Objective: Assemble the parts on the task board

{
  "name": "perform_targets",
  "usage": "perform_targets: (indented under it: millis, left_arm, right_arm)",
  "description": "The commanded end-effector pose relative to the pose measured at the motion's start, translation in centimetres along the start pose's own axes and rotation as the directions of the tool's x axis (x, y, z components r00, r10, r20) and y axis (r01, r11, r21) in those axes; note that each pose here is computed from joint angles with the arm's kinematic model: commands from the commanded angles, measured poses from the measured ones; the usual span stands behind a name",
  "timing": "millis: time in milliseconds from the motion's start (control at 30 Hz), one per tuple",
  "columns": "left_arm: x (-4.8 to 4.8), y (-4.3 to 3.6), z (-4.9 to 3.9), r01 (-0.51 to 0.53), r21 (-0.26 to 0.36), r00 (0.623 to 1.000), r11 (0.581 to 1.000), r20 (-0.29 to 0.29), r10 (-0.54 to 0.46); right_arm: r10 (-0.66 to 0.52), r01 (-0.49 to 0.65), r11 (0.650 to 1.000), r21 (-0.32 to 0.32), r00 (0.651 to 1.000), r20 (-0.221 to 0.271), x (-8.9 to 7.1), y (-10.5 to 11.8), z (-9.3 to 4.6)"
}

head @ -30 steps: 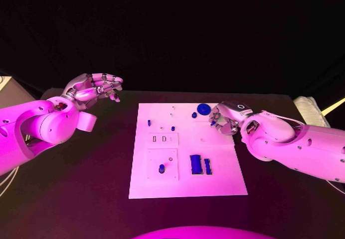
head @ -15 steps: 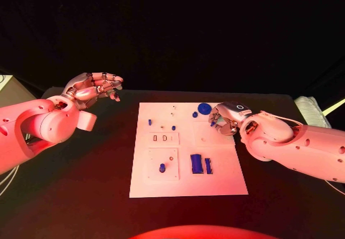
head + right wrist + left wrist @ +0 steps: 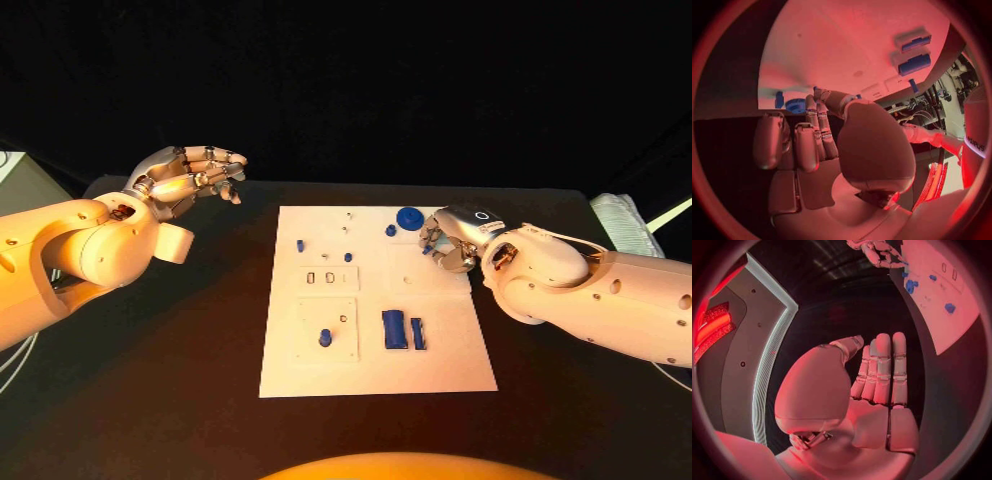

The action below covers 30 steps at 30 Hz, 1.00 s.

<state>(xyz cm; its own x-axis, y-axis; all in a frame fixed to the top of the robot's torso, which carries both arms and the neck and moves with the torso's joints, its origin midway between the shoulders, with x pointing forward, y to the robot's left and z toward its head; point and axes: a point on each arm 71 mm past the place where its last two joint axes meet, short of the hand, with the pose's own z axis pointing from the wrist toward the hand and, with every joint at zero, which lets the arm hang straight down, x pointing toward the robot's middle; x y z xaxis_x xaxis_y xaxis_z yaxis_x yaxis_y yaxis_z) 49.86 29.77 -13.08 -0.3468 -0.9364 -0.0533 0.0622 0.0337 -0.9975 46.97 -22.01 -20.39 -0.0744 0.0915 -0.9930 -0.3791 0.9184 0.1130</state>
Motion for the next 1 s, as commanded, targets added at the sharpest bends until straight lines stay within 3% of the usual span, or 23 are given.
perform_targets:
  millis: [33,1000]
  left_arm:
    - [0.24,-0.04,0.06,0.010,0.002,1.000,1.000,-0.017,-0.010]
    - [0.27,0.01,0.10,0.010,-0.001,1.000,1.000,-0.021,-0.010]
  right_arm:
    - [-0.020,0.020,1.000,0.000,1.000,-0.006,0.08,0.02,0.01]
    - [-0.030,0.030,1.000,0.010,1.000,-0.005,0.11,-0.01,0.04]
